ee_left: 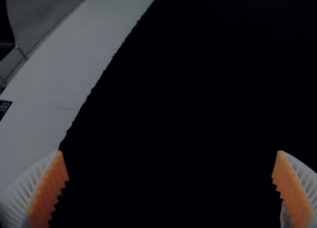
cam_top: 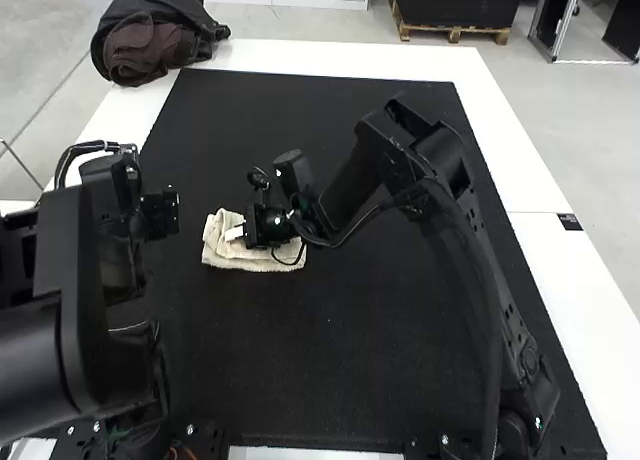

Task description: Fold the towel.

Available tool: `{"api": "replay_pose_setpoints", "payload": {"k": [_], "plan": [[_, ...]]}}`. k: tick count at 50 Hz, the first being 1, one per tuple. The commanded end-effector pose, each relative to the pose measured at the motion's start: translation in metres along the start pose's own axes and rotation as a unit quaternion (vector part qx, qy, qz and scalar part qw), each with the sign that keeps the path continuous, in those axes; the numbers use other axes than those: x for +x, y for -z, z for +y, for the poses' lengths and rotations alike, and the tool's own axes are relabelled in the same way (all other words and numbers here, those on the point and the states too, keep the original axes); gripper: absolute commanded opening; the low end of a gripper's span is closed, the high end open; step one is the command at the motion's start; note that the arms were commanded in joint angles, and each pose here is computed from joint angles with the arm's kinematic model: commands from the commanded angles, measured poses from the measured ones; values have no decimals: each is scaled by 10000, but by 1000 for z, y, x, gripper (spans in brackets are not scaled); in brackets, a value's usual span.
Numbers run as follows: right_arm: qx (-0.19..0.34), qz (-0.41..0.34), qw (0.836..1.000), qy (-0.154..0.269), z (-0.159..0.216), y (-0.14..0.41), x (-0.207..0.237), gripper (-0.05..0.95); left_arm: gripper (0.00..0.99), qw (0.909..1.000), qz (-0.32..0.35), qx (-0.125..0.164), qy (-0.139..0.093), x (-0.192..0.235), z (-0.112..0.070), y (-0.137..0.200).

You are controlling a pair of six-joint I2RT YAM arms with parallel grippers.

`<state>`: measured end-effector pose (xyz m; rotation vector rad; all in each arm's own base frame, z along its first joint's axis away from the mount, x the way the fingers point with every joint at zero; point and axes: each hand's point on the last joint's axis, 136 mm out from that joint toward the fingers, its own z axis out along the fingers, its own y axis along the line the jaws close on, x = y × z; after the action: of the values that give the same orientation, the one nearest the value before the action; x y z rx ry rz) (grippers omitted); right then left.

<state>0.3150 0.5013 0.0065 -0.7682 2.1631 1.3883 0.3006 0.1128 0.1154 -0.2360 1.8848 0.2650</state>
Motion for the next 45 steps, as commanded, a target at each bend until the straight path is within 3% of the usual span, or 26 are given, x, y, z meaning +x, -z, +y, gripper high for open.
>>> {"api": "replay_pose_setpoints", "payload": {"k": [1,13,30,32,37,39,40,45], "plan": [[-131,24,9999,21,4,-11,2,-28,967,9998,-164,-85,2,-9,5,2],[-67,-6,10000,-66,-7,-13,-1,-26,966,9991,-399,-116,-9,-33,7,4],[-402,-538,9977,-10,87,45,-92,-11,966,9976,-686,-85,37,-75,8,16],[-427,-575,9974,12,97,52,-99,113,966,9975,-701,-77,57,-77,7,17],[-517,-770,9956,139,126,76,-124,566,967,9969,-778,-76,49,-87,8,20],[-565,-871,9944,208,142,89,-138,848,967,9965,-831,-81,44,-93,8,22],[-577,-920,9938,248,148,95,-144,921,966,9962,-861,-83,42,-96,8,22],[-589,-1336,9884,419,177,143,-186,923,966,9944,-1055,-46,20,-119,8,28]]}}
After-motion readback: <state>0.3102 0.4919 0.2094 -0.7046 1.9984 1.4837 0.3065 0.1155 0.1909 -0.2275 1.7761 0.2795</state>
